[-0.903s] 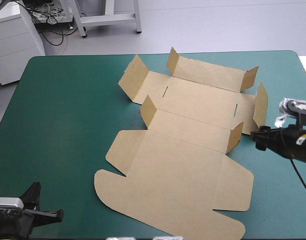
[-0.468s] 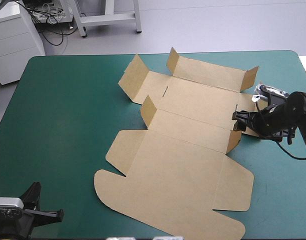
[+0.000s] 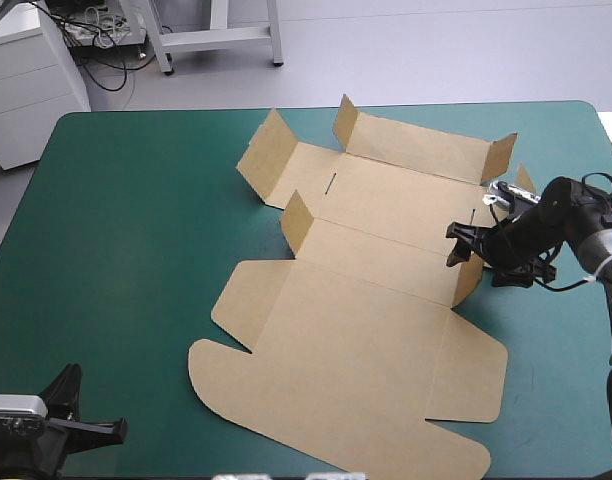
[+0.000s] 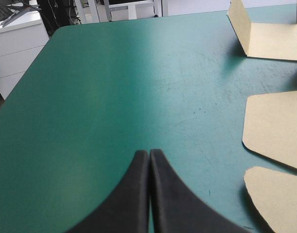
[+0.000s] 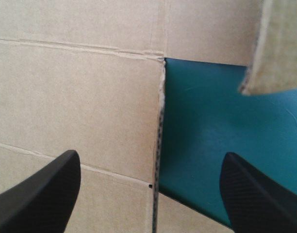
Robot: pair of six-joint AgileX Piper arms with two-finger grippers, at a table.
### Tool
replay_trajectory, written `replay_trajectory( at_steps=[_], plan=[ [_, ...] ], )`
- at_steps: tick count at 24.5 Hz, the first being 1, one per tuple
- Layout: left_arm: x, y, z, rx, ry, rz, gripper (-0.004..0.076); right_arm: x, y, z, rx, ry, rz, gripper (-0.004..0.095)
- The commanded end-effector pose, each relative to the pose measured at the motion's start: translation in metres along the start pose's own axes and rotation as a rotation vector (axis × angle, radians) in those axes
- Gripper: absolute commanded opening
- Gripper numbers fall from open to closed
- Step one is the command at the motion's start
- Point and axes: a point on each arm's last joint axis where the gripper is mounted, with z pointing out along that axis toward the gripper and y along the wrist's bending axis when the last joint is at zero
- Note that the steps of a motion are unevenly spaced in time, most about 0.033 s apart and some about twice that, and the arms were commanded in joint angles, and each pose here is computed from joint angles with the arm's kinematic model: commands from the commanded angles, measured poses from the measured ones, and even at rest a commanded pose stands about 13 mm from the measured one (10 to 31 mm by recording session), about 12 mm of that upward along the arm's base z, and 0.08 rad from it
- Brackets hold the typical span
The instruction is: Fold the box
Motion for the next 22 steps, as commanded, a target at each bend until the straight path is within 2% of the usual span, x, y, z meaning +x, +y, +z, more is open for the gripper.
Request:
replay_trajectory(
  at_steps=[1, 4, 10, 15, 18, 21, 22],
  plan=[
    [-0.011, 0.000, -0.006, 0.003, -0.102, -0.004, -0.0032, -0.006, 0.006, -0.011, -0.037, -0.054, -0.006, 0.0638],
    [-0.011, 0.000, -0.006, 0.003, -0.102, -0.004, -0.0032, -0.007, 0.006, -0.009, -0.035, -0.048, -0.004, 0.0477],
    [-0.011, 0.000, -0.006, 0.003, -0.102, -0.004, -0.0032, -0.006, 0.005, -0.009, -0.023, -0.039, -0.040, -0.0024],
    [-0.011, 0.000, -0.006, 0.003, -0.102, -0.004, -0.0032, -0.005, 0.005, -0.009, -0.021, -0.024, -0.065, -0.0004],
    [-0.011, 0.000, -0.006, 0.003, -0.102, -0.004, -0.0032, -0.005, 0.006, -0.012, -0.023, -0.017, -0.136, -0.0004],
    [-0.011, 0.000, -0.006, 0.003, -0.102, -0.004, -0.0032, -0.011, 0.015, -0.024, -0.032, -0.047, -0.296, -0.0004],
    [-0.011, 0.000, -0.006, 0.003, -0.102, -0.004, -0.0032, -0.015, 0.023, -0.031, -0.039, -0.077, -0.398, -0.0004]
  ],
)
